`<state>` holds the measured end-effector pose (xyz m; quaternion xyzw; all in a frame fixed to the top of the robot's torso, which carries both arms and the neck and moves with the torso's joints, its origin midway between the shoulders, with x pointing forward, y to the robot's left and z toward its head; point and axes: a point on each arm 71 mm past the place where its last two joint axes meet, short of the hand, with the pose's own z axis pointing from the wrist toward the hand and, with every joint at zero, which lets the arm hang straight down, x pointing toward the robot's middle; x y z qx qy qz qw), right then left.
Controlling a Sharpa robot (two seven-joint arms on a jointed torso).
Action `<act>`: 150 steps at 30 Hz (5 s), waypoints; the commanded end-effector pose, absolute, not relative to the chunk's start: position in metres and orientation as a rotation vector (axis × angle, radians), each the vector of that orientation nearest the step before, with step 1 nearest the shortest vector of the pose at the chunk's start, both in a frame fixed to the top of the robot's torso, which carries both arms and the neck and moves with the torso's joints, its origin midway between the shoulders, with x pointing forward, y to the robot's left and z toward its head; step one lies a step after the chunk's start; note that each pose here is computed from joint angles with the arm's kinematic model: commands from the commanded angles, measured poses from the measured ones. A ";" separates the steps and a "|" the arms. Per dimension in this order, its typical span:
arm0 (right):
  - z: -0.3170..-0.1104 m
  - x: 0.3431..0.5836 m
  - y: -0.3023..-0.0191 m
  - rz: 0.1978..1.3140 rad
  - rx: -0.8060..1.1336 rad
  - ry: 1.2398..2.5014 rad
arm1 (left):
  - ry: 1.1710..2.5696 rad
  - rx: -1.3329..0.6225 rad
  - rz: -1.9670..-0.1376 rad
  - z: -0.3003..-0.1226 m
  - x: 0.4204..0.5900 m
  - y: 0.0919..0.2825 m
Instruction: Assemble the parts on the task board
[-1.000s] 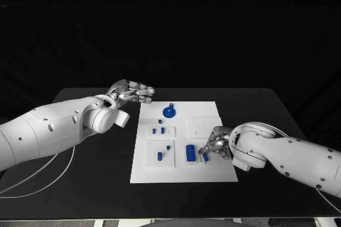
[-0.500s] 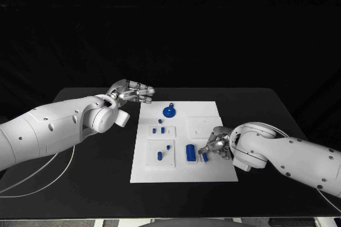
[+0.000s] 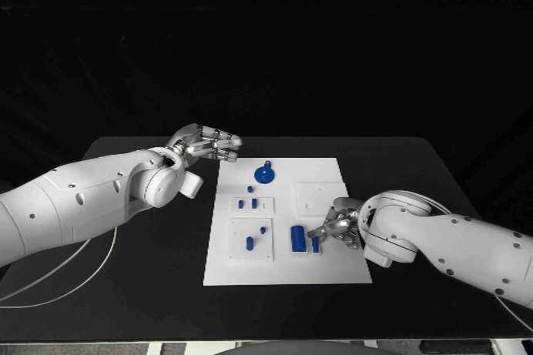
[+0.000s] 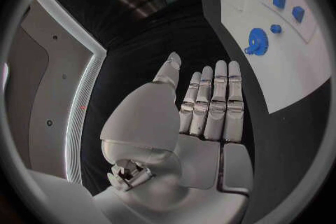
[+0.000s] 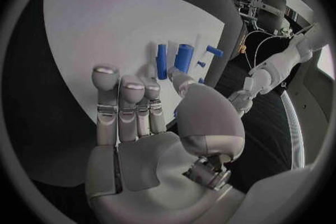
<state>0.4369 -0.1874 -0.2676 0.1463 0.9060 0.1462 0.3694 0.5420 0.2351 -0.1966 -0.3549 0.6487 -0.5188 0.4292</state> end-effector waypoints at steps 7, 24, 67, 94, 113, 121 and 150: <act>-0.275 0.432 -0.188 0.319 0.366 2.378 | 1.625 -0.873 -1.307 -0.196 0.542 0.232; -0.275 0.433 -0.192 0.338 0.378 2.366 | 1.627 -0.870 -1.305 -0.196 0.542 0.232; -0.278 0.434 -0.196 0.423 0.381 2.267 | 1.633 -0.869 -1.301 -0.196 0.542 0.233; -0.252 0.437 -0.213 0.675 0.217 1.956 | 1.633 -0.869 -1.301 -0.196 0.542 0.233; -0.270 0.421 -0.211 0.754 0.005 1.940 | 1.641 -0.861 -1.292 -0.197 0.542 0.234; -0.271 0.420 -0.207 0.755 -0.014 1.915 | 1.641 -0.860 -1.291 -0.197 0.542 0.234; -0.273 0.422 -0.199 0.735 -0.027 1.896 | 1.644 -0.859 -1.287 -0.197 0.542 0.234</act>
